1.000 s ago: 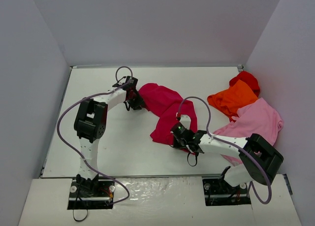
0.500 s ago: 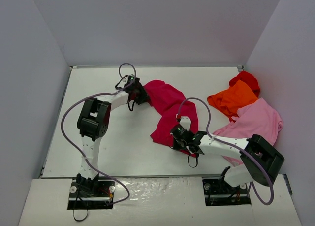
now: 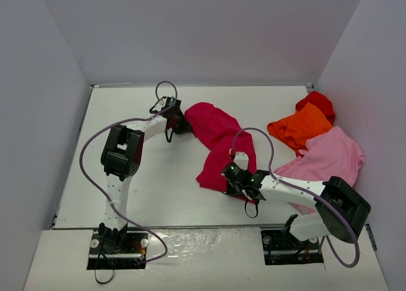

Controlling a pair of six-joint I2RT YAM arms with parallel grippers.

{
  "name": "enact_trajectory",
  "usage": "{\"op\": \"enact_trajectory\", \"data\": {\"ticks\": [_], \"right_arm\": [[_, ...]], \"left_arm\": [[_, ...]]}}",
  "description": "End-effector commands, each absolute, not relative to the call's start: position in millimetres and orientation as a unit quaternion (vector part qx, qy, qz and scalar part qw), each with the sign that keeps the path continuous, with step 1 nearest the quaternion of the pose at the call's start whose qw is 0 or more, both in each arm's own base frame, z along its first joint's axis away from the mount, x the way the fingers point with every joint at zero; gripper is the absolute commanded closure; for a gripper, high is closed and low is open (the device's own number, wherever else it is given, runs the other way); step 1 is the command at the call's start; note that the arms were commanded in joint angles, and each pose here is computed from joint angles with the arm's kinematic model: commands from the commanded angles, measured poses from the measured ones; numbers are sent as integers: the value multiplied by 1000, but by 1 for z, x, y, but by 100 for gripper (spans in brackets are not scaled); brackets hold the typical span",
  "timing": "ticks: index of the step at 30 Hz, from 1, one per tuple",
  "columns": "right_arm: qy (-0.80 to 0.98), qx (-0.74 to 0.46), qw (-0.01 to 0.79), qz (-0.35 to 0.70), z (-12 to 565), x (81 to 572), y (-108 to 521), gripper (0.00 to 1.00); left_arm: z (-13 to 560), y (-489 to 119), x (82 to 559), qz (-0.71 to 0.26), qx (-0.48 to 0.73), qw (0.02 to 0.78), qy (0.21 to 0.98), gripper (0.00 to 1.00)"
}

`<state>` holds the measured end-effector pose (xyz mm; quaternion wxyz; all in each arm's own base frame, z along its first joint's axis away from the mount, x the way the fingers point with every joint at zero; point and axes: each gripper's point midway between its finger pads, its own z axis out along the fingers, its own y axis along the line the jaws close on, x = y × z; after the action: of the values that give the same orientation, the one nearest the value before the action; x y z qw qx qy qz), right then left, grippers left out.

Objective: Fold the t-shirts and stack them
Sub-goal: Flatten out the tshirt

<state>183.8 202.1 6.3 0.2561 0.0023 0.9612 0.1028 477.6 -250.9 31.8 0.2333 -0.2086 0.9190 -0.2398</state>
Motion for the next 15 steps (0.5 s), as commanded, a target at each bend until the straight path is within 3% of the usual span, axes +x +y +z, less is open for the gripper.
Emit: {"op": "enact_trajectory", "data": {"ticks": [1,9,15], "right_arm": [[971,-12,235,48,-4,171,178,86],[954,-37,296,-4,34,231,175,94],[918,10,397,0,130,311,150,100]], "left_arm": [[48,-203,424,-129,-183,213,951,100],[230,-129,392,-52,-145,342,927,100],[313,-76,358,-37,-172,407,896,100]]}}
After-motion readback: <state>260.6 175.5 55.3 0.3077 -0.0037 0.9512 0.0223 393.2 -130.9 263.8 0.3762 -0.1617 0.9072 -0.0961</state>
